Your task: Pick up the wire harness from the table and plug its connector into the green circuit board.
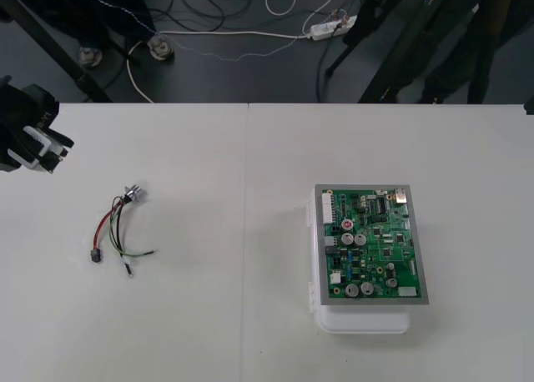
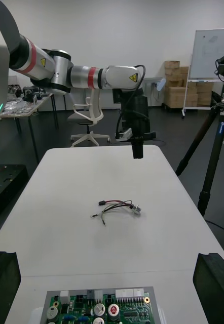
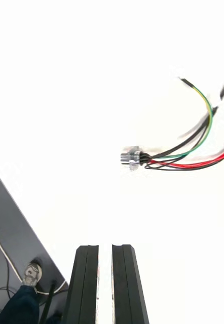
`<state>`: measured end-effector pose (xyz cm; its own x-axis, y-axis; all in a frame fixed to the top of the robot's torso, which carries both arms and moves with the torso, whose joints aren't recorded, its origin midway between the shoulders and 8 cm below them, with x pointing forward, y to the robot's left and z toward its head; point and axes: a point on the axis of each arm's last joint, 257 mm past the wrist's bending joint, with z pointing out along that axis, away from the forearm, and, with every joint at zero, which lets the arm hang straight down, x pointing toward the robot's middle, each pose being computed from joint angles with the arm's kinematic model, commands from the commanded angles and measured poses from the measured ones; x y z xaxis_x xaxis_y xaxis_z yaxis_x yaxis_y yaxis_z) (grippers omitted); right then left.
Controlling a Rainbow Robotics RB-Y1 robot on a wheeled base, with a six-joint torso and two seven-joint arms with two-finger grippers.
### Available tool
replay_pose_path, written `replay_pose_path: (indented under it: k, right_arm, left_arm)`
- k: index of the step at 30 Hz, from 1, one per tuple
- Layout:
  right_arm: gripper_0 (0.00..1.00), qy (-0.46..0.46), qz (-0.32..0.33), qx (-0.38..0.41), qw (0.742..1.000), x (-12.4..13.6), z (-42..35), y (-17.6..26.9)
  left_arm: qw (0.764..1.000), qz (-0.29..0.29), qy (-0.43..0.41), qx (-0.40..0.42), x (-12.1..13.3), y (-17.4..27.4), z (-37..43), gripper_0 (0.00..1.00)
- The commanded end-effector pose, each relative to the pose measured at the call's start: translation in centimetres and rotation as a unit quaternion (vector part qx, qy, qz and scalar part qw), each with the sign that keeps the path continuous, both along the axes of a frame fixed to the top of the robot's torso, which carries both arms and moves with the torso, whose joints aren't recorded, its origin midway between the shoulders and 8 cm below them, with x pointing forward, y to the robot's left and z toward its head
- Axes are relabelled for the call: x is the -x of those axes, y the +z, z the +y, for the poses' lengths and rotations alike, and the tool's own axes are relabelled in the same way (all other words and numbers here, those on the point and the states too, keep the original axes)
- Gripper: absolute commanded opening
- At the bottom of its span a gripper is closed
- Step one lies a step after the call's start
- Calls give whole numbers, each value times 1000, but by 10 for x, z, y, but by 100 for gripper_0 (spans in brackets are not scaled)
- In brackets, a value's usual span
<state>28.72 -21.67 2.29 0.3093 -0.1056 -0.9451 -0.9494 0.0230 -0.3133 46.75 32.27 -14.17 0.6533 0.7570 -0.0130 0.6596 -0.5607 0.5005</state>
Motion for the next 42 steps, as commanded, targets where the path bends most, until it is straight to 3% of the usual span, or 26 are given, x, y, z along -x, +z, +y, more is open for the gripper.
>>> replay_pose_path:
  k: [1, 4, 13, 20, 24, 27, 37, 42]
  right_arm:
    - [100, 8, -15, 10, 1000, -2, -3, 9]
    - [100, 1, -8, 6, 1000, -5, -7, 8]
    - [100, -8, 16, -10, 1000, -10, -16, 12]
    - [100, -16, 34, -12, 999, -13, -20, 12]
    - [100, -15, 42, -10, 999, -12, -19, 12]
    - [100, -14, 46, -7, 999, -11, -17, 10]
    - [100, -37, 62, 16, 997, -22, -23, -4]
    - [100, -37, 62, 16, 997, -22, -23, -4]
  left_arm:
    - [992, -98, -66, -40, -30, 32, 4, 8]
    - [984, -124, -104, -76, -37, 29, 7, 11]
    - [948, -173, -220, -154, -47, 25, 6, 48]
    - [897, -170, -347, -215, -42, 5, -10, 58]
    - [861, -158, -412, -253, -47, -11, -13, 77]
    - [838, -153, -444, -278, -57, -20, -9, 84]
    - [770, -153, -534, -315, -80, -53, -28, 85]
    - [758, -137, -550, -322, -85, -75, -35, 85]
